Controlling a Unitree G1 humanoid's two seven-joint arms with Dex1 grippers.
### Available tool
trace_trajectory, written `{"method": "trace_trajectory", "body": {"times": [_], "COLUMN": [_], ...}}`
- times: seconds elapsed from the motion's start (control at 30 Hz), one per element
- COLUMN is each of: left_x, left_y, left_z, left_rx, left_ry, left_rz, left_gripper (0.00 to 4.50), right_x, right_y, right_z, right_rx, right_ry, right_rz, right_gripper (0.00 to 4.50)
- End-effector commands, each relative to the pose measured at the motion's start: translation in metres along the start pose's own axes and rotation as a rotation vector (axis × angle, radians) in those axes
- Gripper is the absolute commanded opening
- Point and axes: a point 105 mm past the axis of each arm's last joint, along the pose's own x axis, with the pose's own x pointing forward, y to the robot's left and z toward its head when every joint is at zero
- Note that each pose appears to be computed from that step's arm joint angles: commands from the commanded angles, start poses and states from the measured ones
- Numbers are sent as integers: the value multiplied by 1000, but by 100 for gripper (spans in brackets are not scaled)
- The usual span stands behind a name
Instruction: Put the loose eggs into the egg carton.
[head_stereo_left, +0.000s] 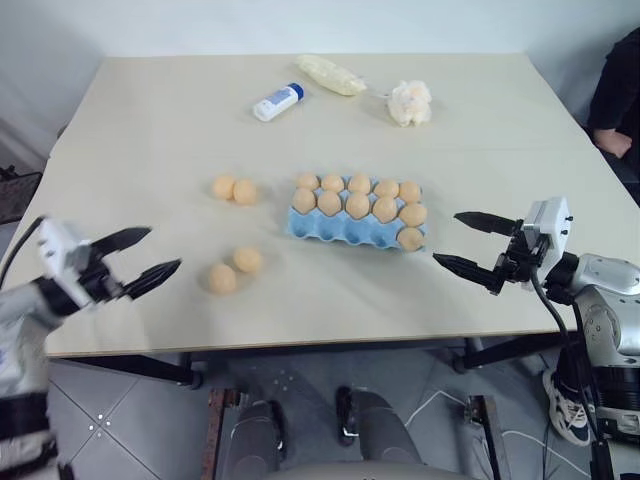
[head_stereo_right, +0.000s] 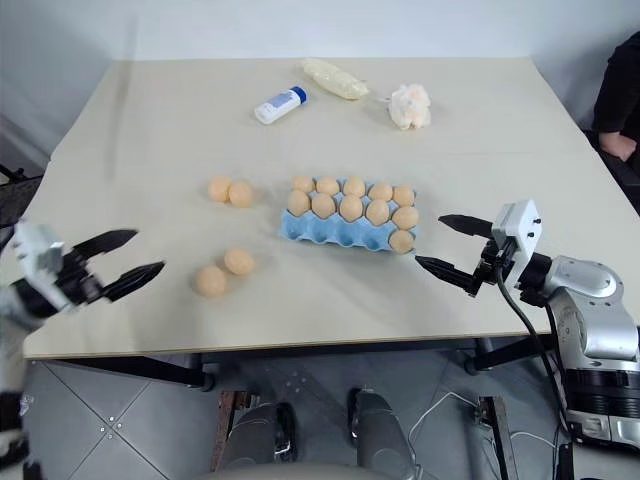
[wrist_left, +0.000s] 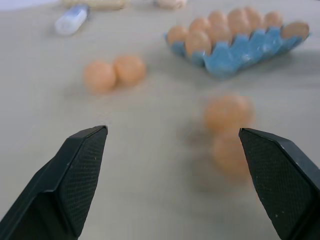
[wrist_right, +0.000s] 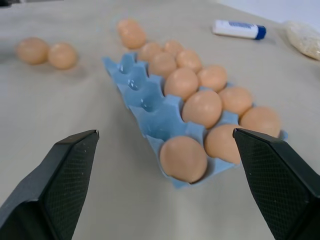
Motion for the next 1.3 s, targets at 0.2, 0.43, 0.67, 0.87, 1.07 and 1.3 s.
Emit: {"method": "trace_trajectory", "body": {"times": [0.2, 0.43, 0.67, 0.87, 1.07, 1.3], "left_x": [-7, 4, 22, 34, 59, 80], "left_y": [-33, -59, -80, -73, -79, -80], "left_z": [12, -1, 3, 5, -5, -19], "left_rx": [39, -17, -32, 0, -22, -55], "left_ry": [-149, -214, -263, -252, -234, -204], "left_rz": [179, 353, 352, 385, 334, 301], "left_gripper": [449, 449, 449, 449, 449, 449], "right_x": [9, 23, 33, 30, 32, 33], "right_y": [3, 27, 35, 32, 34, 32], "right_z": [25, 33, 36, 30, 40, 37], "right_rx": [-72, -91, -73, -66, -40, -43], "right_ry": [-59, -94, -126, -109, -189, -158], "right_rz": [98, 254, 301, 301, 315, 285], "right_gripper": [450, 450, 450, 450, 450, 450]}}
